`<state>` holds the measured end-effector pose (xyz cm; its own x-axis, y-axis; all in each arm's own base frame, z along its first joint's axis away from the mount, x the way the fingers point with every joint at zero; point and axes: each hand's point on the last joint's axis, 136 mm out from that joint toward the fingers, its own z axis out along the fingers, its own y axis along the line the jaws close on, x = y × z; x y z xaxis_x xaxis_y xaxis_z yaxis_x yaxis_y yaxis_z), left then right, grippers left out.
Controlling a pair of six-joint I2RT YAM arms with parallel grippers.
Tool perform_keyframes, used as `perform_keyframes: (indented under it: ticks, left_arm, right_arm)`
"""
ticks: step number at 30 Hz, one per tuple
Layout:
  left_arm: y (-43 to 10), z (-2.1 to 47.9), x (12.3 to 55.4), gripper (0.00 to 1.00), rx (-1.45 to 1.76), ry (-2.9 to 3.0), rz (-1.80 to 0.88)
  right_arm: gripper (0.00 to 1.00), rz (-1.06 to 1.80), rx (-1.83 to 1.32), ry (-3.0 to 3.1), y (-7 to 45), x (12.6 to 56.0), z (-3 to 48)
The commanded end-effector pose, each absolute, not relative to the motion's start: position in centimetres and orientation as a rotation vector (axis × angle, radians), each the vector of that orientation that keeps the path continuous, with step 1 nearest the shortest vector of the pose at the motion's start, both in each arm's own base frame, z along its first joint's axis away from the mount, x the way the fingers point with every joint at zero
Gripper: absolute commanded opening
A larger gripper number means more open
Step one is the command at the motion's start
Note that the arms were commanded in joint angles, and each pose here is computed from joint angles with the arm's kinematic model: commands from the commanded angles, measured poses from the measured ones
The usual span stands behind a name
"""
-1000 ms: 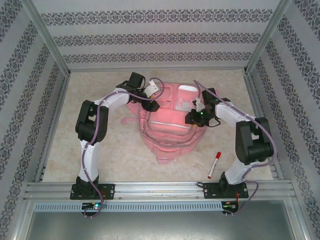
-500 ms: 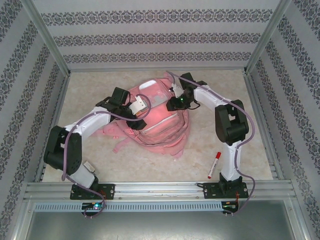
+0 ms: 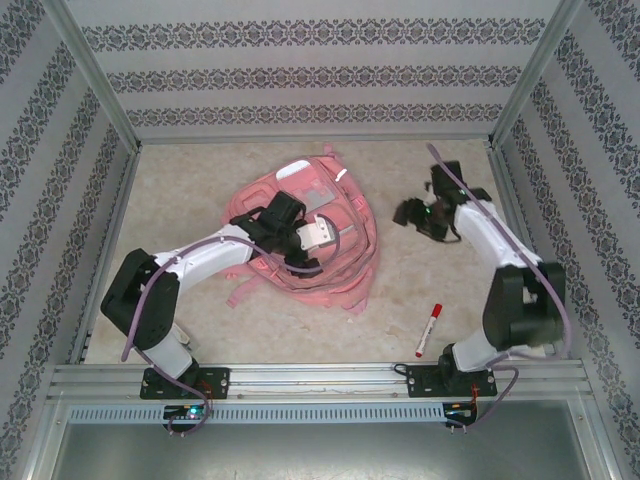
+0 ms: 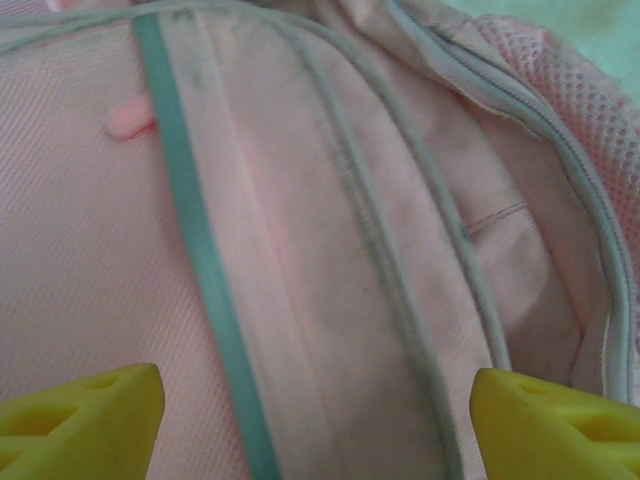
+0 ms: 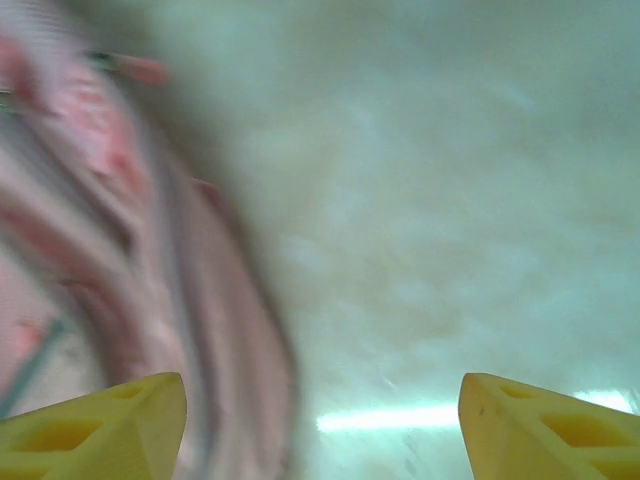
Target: Pack the student bag
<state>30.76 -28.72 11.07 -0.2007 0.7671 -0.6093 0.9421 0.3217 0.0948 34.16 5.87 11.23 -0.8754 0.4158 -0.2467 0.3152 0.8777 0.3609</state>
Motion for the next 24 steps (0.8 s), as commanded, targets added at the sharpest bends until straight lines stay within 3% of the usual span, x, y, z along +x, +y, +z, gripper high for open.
perform_keyframes:
  ticks: [1, 4, 8, 15, 16, 21, 24]
  left_arm:
    - [-29.1, 10.9, 32.0, 0.81, 1.434, 2.053, -0.22]
    - [-28.3, 9.6, 31.7, 0.81, 1.419, 2.152, -0.076]
    - [-28.4, 8.4, 30.6, 0.81, 1.35, 2.23, -0.104]
    - [-27.5, 6.6, 31.6, 0.82, 1.203, 2.308, -0.006]
    - [-27.5, 6.4, 31.9, 0.77, 1.19, 2.31, 0.002]
    - [-28.7, 7.0, 32.6, 0.33, 1.116, 2.328, -0.084]
    - [-29.3, 7.8, 33.0, 0.03, 1.043, 2.352, -0.188]
  right_arm:
    - [0.71, 0.339, 0.824, 2.881, 4.5, 26.2, 8.2]
    - [0.68, 0.342, 0.966, 2.922, 4.4, 21.7, 7.2]
    - [0.65, 0.288, 1.178, 2.966, 4.2, 16.7, 5.2]
    - [0.66, 0.222, 1.24, 3.003, 3.9, 14.8, 3.0]
    - [0.66, 0.215, 1.239, 3.011, 3.9, 14.8, 2.9]
    - [0.62, 0.162, 1.185, 3.051, 4.2, 15.0, 2.8]
    - [0.49, 0.225, 1.182, 3.04, 5.0, 15.7, 2.5]
